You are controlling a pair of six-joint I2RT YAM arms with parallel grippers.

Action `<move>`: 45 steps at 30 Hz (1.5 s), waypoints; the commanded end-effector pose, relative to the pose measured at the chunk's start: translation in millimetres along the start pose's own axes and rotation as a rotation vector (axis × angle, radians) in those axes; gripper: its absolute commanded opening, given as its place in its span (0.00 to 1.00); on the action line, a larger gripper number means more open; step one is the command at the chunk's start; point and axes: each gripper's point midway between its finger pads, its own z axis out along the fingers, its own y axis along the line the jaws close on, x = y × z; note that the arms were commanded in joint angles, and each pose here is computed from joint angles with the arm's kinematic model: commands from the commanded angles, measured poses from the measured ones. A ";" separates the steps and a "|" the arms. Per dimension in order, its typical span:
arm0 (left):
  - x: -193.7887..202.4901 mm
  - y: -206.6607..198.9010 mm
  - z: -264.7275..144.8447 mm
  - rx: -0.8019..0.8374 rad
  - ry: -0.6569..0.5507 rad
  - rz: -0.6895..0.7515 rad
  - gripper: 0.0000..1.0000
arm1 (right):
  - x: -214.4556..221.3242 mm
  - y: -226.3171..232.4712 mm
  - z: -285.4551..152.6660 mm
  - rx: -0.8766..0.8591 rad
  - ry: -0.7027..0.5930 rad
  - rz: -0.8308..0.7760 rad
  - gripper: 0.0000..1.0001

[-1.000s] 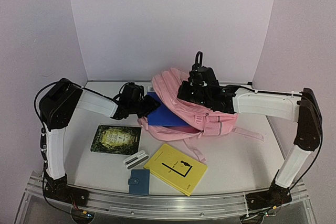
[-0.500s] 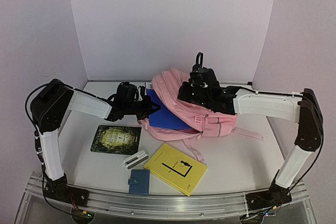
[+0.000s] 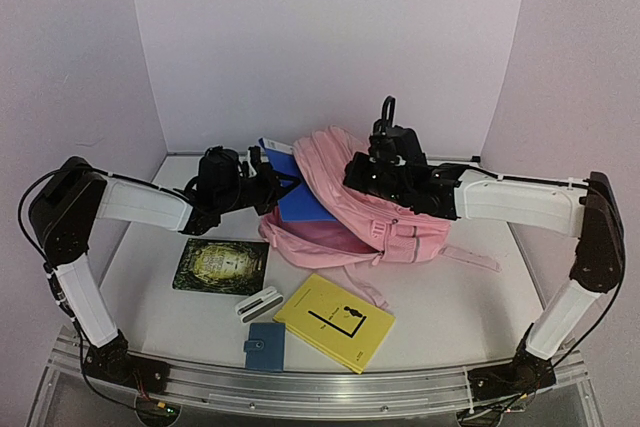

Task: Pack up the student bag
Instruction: Place the files in the student bag.

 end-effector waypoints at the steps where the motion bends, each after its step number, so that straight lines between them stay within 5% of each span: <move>1: -25.6 -49.1 -8.8 0.148 -0.096 0.021 0.00 | -63.2 47.4 -37.6 -0.173 -0.184 0.112 0.00; 11: 10.3 13.7 35.1 0.051 0.055 0.002 0.00 | -56.3 65.0 -32.6 -0.237 -0.138 0.085 0.00; 23: 38.9 28.3 82.1 0.035 0.196 0.044 0.01 | -42.7 83.6 -20.5 -0.286 -0.089 0.037 0.00; 34: 29.7 60.8 37.3 -0.238 0.152 0.201 0.49 | -49.5 64.3 -27.8 -0.204 -0.132 0.025 0.00; 45: 8.7 60.5 2.5 -0.410 0.088 0.315 0.69 | -47.1 59.0 -29.1 -0.188 -0.129 0.020 0.00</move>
